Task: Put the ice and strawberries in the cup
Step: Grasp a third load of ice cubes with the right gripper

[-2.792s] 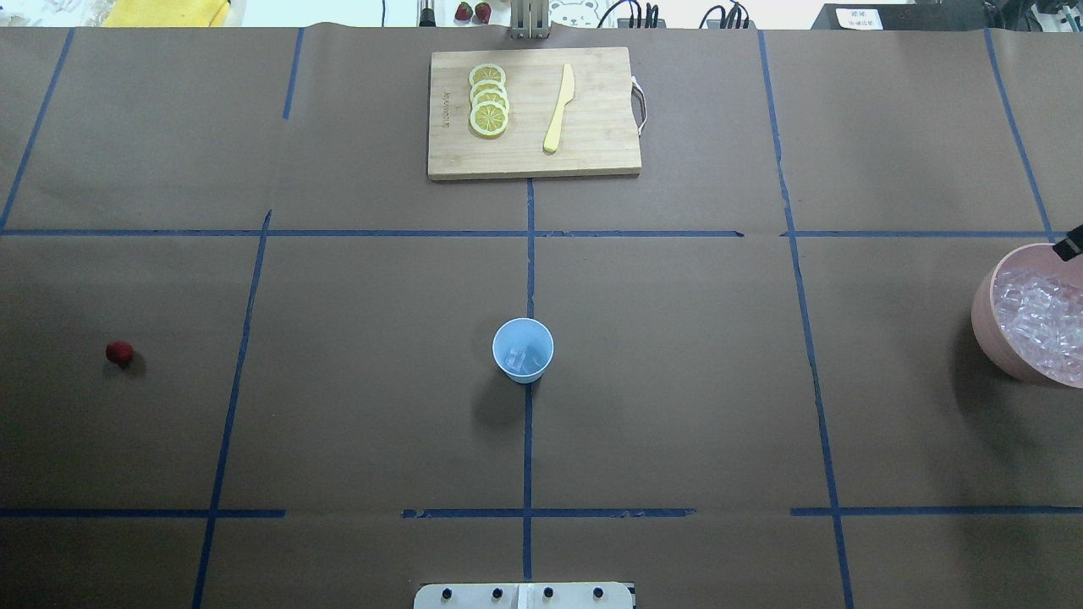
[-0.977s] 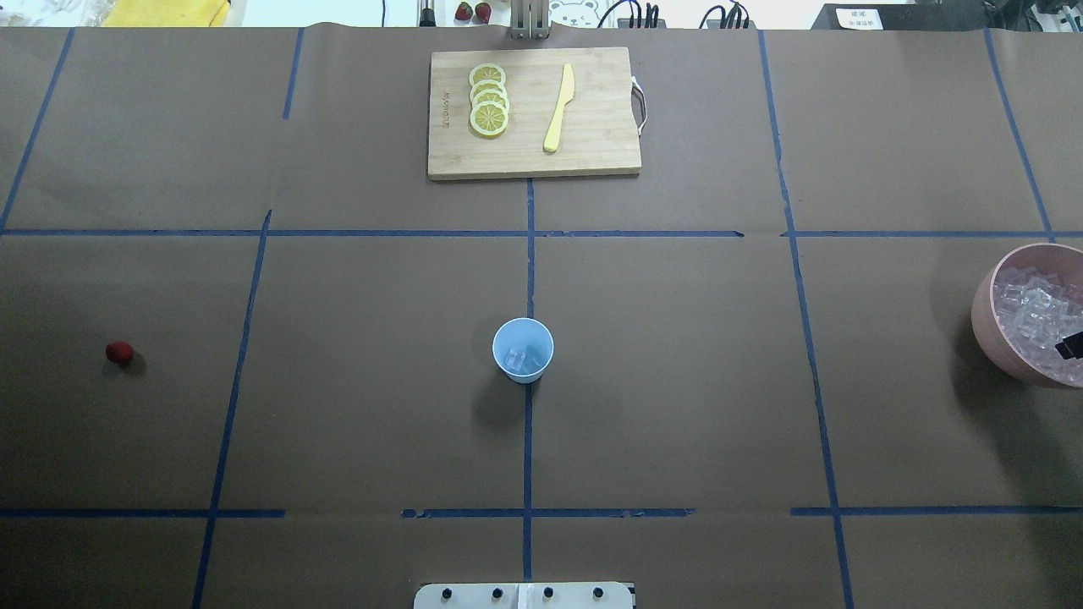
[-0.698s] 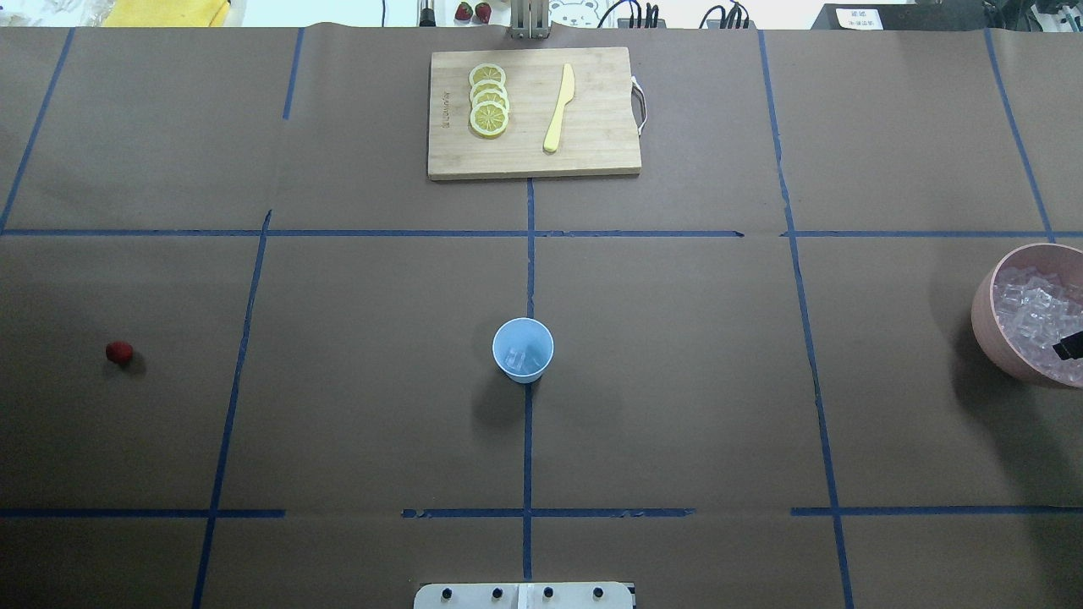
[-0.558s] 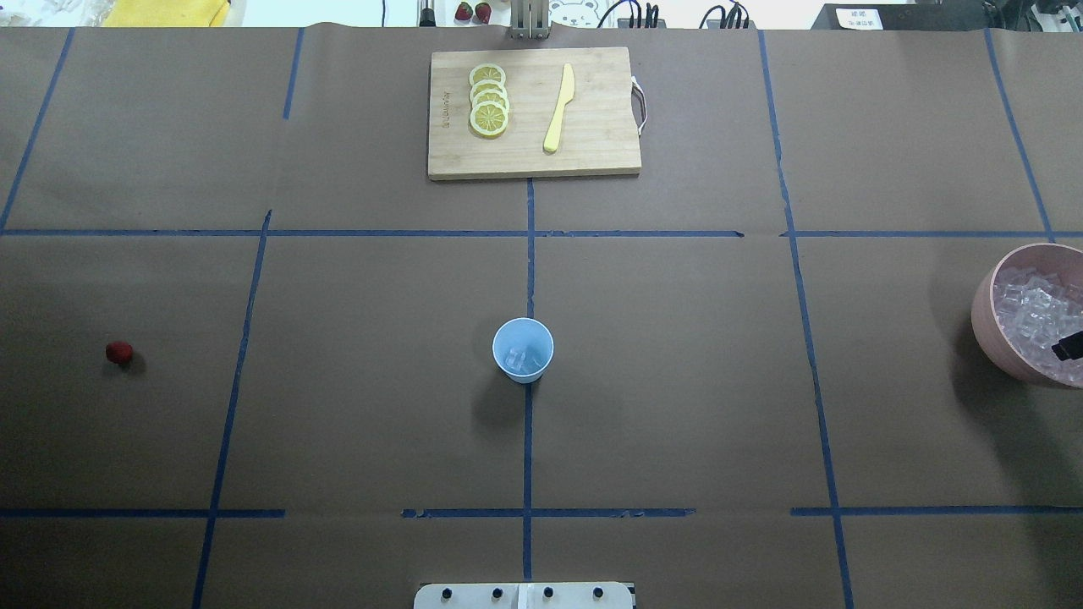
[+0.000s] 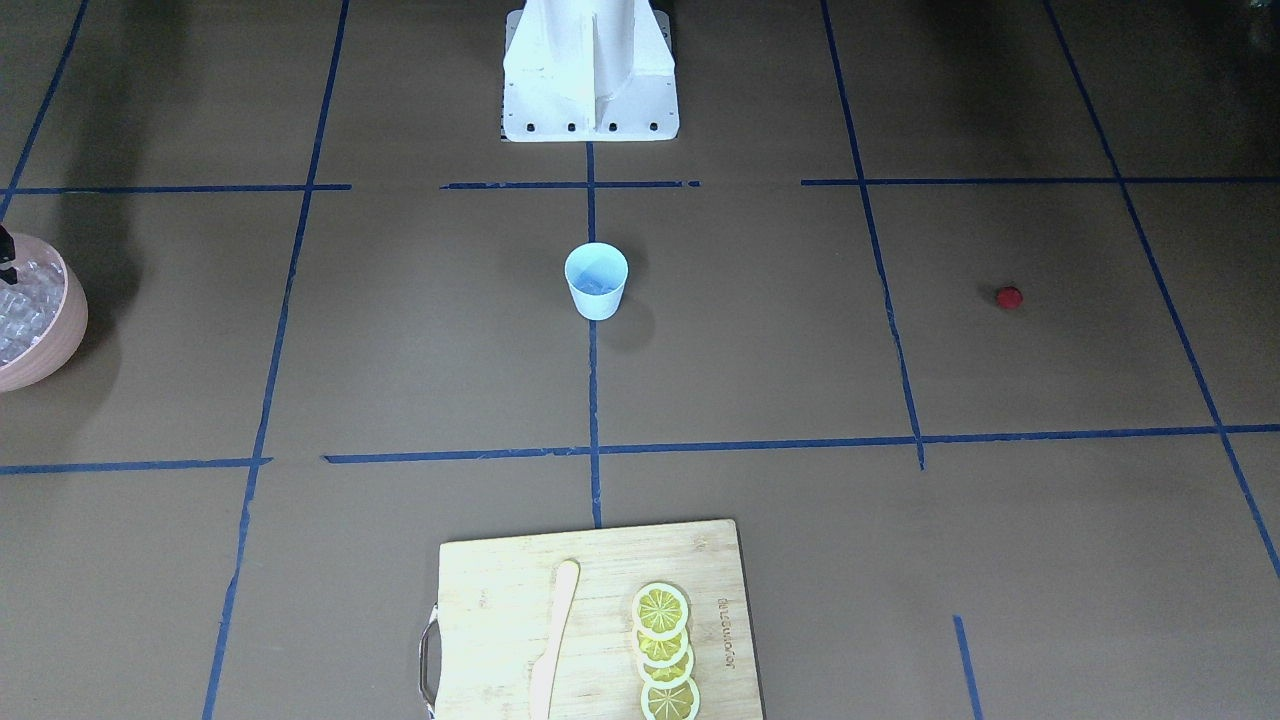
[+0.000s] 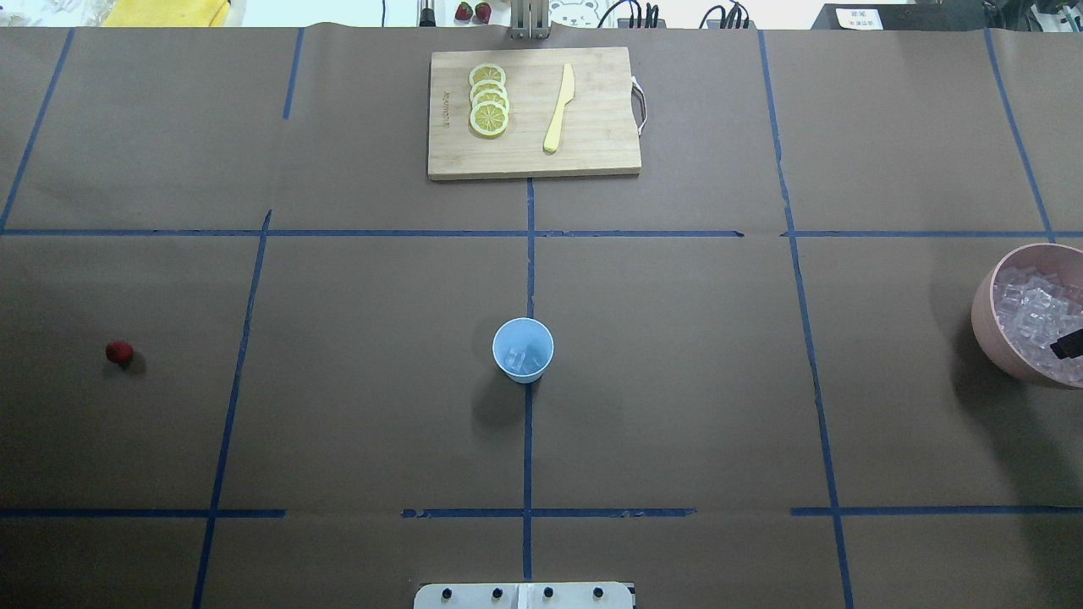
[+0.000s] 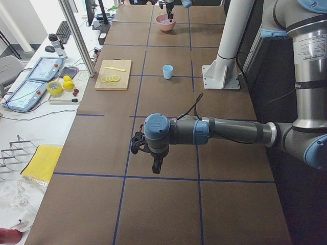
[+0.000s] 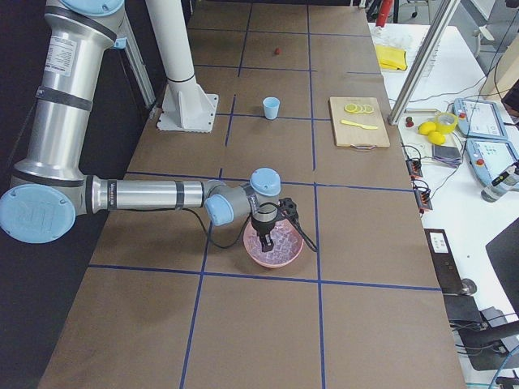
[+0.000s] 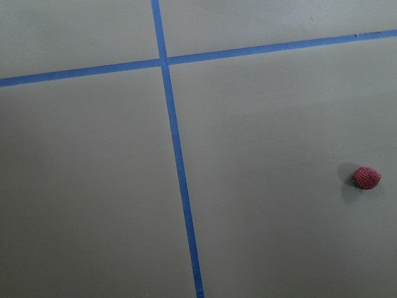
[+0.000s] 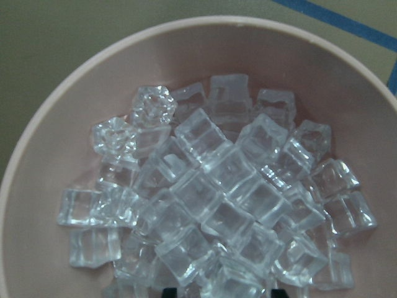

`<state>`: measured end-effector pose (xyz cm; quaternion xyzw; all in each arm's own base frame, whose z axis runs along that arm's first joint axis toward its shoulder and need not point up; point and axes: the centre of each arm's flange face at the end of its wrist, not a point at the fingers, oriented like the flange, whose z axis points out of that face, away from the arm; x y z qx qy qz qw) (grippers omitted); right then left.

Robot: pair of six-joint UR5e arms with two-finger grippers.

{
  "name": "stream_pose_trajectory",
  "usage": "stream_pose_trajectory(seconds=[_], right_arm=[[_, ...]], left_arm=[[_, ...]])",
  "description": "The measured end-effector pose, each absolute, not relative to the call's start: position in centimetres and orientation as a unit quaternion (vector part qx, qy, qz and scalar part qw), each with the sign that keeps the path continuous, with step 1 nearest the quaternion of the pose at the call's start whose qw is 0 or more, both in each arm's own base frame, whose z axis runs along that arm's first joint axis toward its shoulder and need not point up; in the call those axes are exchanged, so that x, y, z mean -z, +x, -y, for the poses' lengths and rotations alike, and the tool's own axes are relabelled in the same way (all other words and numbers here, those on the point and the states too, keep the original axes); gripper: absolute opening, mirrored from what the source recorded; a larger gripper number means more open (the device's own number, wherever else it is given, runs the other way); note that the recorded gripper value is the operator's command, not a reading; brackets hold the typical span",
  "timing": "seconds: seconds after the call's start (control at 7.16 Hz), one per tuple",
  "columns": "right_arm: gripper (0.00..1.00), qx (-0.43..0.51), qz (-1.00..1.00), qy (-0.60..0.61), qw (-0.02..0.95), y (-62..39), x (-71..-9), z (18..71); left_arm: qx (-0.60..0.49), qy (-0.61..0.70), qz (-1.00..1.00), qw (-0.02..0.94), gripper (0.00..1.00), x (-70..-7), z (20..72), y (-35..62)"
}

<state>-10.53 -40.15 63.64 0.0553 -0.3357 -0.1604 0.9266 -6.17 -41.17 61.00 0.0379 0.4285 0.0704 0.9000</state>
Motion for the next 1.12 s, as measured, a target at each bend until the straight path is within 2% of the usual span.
stream_pose_trajectory(seconds=[0.56,0.84,1.12], right_arm=[[0.06,0.163,0.342,0.072,0.923,-10.4,-61.6,40.4],[0.07,0.145,0.354,0.098,0.919,-10.6,-57.5,41.5],[0.06,0.101,0.371,0.111,0.917,-12.4,-52.8,44.8]], left_arm=[[-0.071,0.038,-0.428,0.9,1.0,-60.9,41.2,-6.2],[-0.071,0.038,-0.428,0.9,1.0,-60.9,41.2,-6.2],[-0.07,0.038,-0.428,0.9,1.0,-61.0,41.2,-6.2]])
